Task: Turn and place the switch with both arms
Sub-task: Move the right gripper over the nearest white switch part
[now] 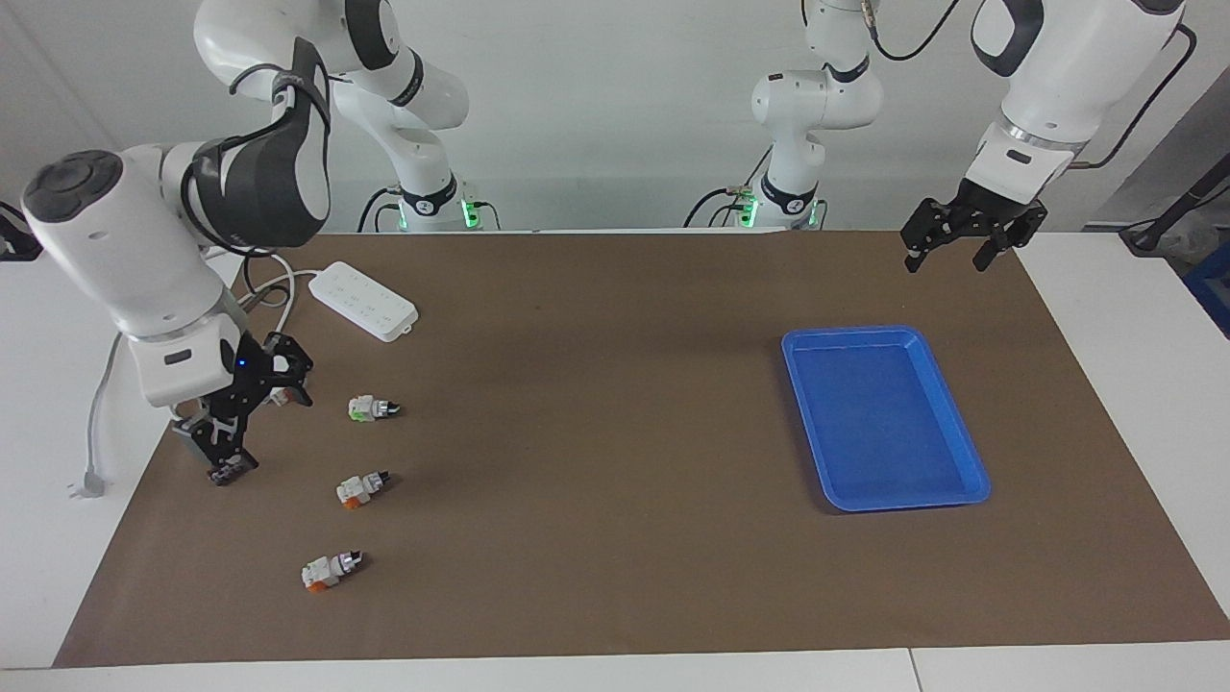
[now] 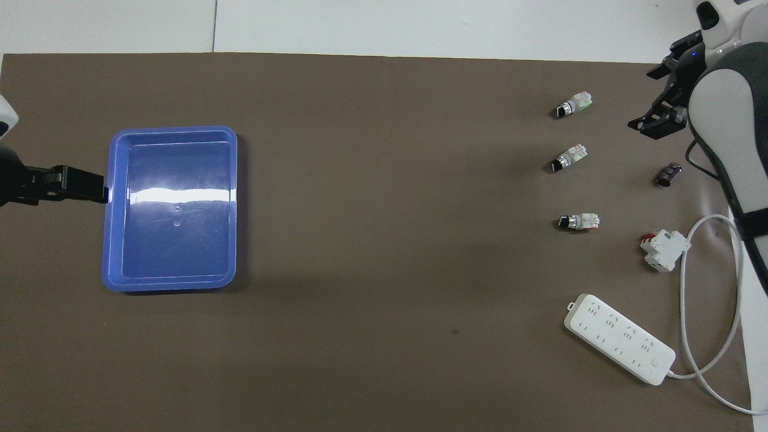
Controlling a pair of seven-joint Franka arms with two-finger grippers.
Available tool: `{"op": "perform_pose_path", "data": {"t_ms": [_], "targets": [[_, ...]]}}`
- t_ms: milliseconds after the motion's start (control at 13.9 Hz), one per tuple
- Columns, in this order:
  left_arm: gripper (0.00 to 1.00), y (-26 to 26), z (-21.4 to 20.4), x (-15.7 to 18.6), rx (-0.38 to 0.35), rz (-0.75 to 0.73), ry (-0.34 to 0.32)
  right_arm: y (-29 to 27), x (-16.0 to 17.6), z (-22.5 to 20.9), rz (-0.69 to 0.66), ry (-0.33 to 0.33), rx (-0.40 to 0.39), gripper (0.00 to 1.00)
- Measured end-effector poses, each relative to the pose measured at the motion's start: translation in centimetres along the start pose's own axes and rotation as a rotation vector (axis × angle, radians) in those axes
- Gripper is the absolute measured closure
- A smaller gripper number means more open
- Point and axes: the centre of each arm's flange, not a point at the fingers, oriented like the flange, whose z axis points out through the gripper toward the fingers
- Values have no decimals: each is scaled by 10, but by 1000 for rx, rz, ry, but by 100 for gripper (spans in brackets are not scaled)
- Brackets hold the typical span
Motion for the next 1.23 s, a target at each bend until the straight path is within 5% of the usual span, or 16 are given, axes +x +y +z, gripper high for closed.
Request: {"op": "perform_pose_path", "data": {"t_ms": [433,1227], "targets": [[0,-2,-5,6,-1,-3,54,31,-18,89,-279,75,71,3],[0,0,5,5,-1,3,38,55,-14,161,-694,-19,-63,1]]}}
